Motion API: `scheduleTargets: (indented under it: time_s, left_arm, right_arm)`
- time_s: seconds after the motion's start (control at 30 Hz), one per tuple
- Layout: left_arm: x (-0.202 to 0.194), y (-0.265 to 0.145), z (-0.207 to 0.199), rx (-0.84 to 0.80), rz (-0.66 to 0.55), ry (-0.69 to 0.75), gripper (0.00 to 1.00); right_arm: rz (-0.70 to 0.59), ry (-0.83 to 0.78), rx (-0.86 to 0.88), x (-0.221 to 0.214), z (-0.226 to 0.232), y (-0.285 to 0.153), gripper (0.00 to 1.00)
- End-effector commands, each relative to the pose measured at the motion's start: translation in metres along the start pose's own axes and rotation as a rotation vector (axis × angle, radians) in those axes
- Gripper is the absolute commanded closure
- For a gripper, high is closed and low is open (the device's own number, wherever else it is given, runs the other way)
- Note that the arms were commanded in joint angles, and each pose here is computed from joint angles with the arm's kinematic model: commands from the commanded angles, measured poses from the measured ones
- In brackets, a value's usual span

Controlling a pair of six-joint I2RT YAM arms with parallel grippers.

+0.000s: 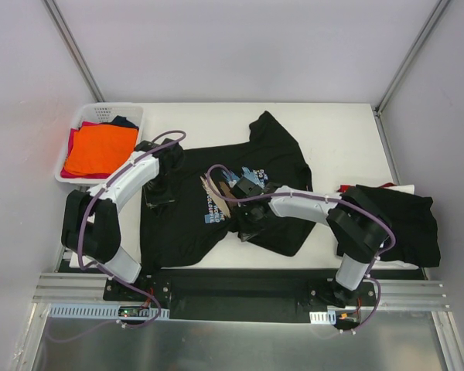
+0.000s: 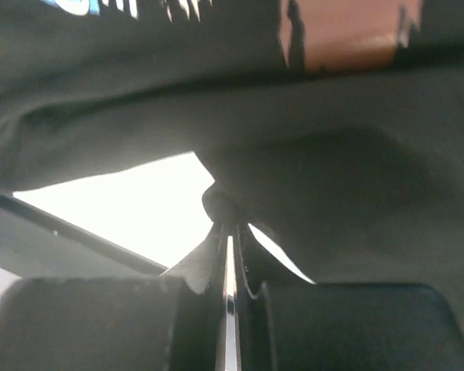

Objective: Fold and stack the t-shirts

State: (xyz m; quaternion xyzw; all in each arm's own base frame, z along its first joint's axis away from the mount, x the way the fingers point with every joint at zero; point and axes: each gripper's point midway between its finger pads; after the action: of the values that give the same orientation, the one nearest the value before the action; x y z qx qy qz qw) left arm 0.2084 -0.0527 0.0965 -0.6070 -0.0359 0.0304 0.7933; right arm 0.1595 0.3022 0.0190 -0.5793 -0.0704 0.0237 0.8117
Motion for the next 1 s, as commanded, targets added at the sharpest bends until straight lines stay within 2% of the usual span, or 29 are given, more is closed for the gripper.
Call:
scheduleTargets:
  time_s: [0.0,0.33,0.63,0.97]
  left_arm:
    - [0.002,-0.003,0.002,0.021,0.006,0.015,1.00]
    - [0.013,0.002,-0.006,0.012,0.007,0.025,1.00]
    - [0.024,-0.004,-0.009,0.002,-0.013,0.039,1.00]
    - [0.030,-0.006,-0.014,-0.011,-0.016,0.032,1.00]
  right_arm:
    - [-0.050,-0.020,-0.002,-0.005,0.000,-0.040,0.99]
    - [-0.012,-0.022,-0.052,-0.056,-0.022,-0.108,0.99]
    - [0.114,-0.029,-0.075,-0.116,-0.041,-0.146,0.99]
    - [0.130,0.003,-0.080,-0.153,-0.052,-0.185,0.99]
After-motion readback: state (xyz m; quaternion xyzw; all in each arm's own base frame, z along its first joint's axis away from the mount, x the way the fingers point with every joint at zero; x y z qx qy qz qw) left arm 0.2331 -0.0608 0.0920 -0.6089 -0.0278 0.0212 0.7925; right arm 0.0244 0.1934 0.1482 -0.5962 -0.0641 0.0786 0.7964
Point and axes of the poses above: each gripper's point midway between its finger pads, its own y axis out along the fingers, its own z axis along the line the jaws close on, x = y × z, and after that the axes turned 12 degrees about y, right-handed
